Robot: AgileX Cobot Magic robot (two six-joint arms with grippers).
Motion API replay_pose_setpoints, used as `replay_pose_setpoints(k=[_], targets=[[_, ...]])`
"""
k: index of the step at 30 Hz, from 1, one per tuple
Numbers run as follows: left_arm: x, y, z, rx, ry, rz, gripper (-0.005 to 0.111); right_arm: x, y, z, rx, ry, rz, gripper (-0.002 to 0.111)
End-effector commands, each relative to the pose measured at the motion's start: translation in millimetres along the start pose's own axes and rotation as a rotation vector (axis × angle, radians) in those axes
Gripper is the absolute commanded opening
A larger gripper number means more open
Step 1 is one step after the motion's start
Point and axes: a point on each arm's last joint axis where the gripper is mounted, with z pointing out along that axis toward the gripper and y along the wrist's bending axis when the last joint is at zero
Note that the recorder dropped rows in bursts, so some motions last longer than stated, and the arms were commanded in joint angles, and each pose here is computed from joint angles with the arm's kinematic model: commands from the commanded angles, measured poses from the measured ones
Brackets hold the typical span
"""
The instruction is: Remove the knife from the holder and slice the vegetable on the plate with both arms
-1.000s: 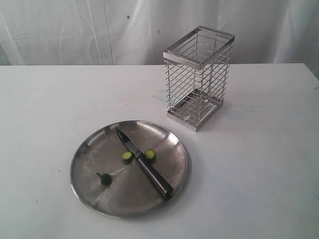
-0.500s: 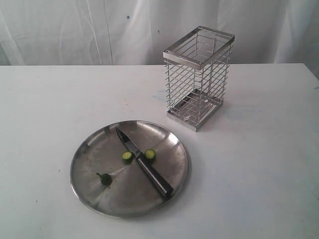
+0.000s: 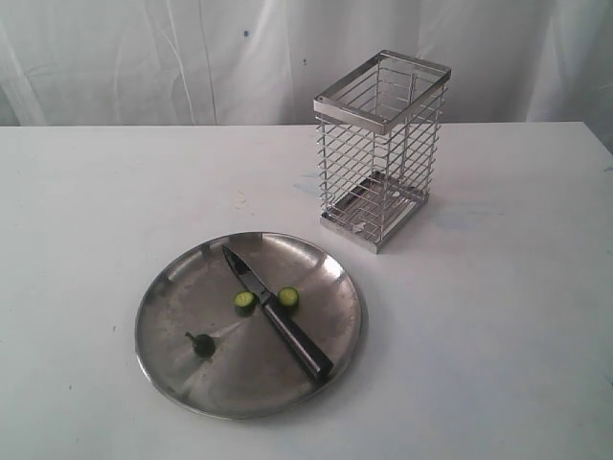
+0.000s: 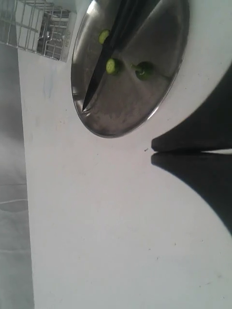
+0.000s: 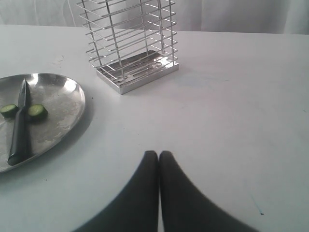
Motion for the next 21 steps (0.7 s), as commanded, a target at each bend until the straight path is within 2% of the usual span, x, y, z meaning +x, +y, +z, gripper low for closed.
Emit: replay_pose_setpoints(k=[1, 7, 21], targets=[[1.3, -1.7, 0.0, 0.021, 0.004, 0.05, 0.0, 1.5, -0.2, 0.3, 0.004, -0.005, -0.001, 0.0], [0.8, -0.7, 0.0, 0.011, -0.001, -0.005, 0.0, 1.5, -0.2, 0.3, 0.004, -0.005, -0.001, 0.0], [0.8, -0.7, 0.0, 0.011, -0.001, -0.005, 0.0, 1.5, -0.2, 0.3, 0.004, -0.005, -0.001, 0.0]])
